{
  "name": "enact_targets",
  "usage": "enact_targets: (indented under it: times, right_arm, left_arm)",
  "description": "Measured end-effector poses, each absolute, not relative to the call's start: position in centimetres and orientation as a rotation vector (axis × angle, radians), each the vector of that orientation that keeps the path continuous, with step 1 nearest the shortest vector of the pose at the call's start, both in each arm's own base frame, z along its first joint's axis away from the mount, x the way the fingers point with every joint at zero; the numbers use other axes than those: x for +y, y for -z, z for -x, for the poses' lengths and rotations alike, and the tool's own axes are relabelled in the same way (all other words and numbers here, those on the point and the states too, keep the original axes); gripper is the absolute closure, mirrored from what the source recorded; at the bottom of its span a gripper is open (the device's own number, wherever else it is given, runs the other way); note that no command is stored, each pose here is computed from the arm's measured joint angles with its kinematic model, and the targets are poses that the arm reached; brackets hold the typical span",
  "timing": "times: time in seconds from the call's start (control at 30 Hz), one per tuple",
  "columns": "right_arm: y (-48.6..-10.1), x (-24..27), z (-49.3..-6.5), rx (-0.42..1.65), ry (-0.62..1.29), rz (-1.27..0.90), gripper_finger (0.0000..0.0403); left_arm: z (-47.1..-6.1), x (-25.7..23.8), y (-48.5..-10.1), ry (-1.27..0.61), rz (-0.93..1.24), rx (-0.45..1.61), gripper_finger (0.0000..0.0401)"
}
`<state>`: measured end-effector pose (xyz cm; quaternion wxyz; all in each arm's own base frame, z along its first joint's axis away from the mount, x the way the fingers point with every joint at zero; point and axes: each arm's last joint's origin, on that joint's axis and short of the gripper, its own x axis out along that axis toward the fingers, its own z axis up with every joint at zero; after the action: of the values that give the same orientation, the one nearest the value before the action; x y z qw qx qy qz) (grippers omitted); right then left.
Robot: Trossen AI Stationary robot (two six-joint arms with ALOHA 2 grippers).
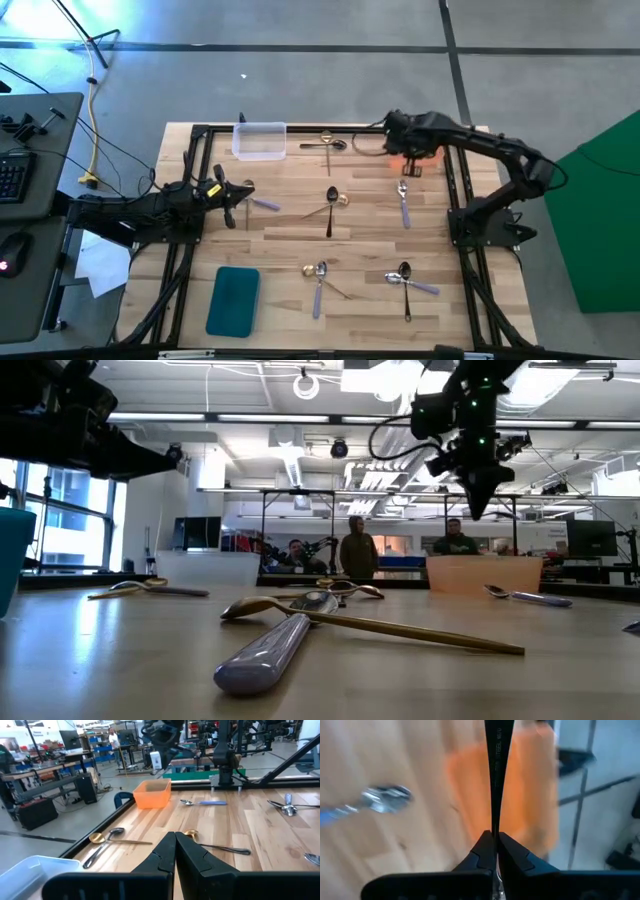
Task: Sort silverware by color (type)
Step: Put the middle right black spoon into the orange bin
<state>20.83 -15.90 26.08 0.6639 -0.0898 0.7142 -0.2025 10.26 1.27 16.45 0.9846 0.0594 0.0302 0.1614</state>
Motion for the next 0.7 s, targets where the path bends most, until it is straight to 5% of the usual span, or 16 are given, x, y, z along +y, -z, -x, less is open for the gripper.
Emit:
enact_targets:
  times: [0.7]
  right_arm:
    - [-21.4,-24.3,-17.9,1.642,0.388,0.052,0.0402]
  left_arm:
    - [-10.2,1.4,-17.0,-0.381,-0.165,0.016,0.0398]
